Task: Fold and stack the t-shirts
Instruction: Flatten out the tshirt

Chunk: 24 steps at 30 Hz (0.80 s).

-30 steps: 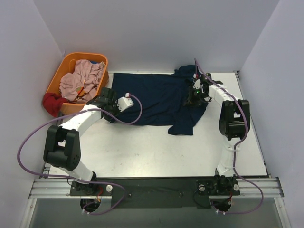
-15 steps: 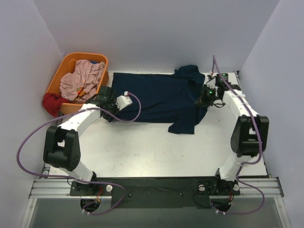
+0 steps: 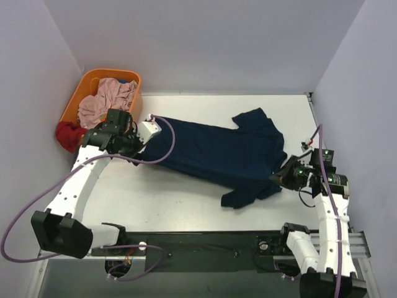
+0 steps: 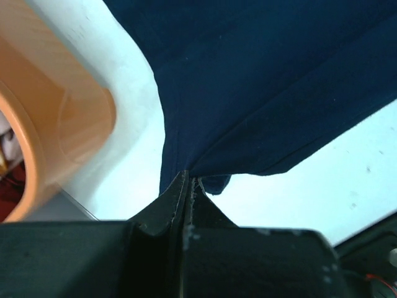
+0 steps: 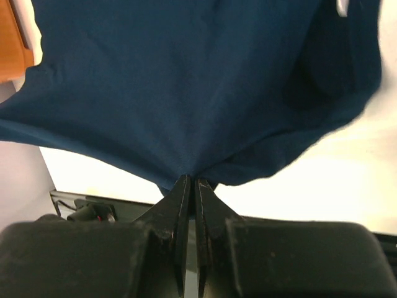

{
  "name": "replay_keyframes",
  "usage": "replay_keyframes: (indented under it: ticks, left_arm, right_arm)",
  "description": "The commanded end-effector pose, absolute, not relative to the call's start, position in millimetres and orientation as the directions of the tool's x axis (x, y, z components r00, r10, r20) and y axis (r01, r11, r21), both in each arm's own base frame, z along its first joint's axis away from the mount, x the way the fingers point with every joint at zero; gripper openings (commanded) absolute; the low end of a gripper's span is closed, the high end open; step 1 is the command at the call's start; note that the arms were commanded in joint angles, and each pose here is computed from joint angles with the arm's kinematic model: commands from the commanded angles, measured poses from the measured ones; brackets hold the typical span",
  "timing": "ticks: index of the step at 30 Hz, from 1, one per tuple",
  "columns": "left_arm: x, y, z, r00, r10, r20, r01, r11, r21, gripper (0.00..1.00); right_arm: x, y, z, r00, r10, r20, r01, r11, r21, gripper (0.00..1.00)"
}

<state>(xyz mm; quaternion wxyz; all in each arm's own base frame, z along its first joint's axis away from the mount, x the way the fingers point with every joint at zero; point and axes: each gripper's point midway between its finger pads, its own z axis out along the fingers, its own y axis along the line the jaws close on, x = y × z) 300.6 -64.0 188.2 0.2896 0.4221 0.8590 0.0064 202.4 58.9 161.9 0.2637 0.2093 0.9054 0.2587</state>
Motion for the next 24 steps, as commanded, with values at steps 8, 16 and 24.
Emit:
replay_keyframes:
  ticks: [8, 16, 24]
  left_arm:
    - [420, -82, 324, -0.255, 0.624, -0.739, 0.498, 0.74, 0.452, 0.0]
    - [493, -91, 531, 0.11, 0.49, -0.865, 0.217, 0.837, 0.502, 0.0]
    - [475, -86, 468, 0.038, 0.591, -0.806, 0.296, 0.764, 0.574, 0.0]
  right_arm:
    - [314, 40, 261, -0.723, 0.455, -0.52, 0.143, 0.835, 0.531, 0.0]
    - [425, 38, 480, -0.367, 0.422, -0.829, -0.175, 0.844, 0.507, 0.0]
    - [386, 54, 454, -0.427, 0.41, -0.806, -0.194, 0.829, 0.525, 0.0]
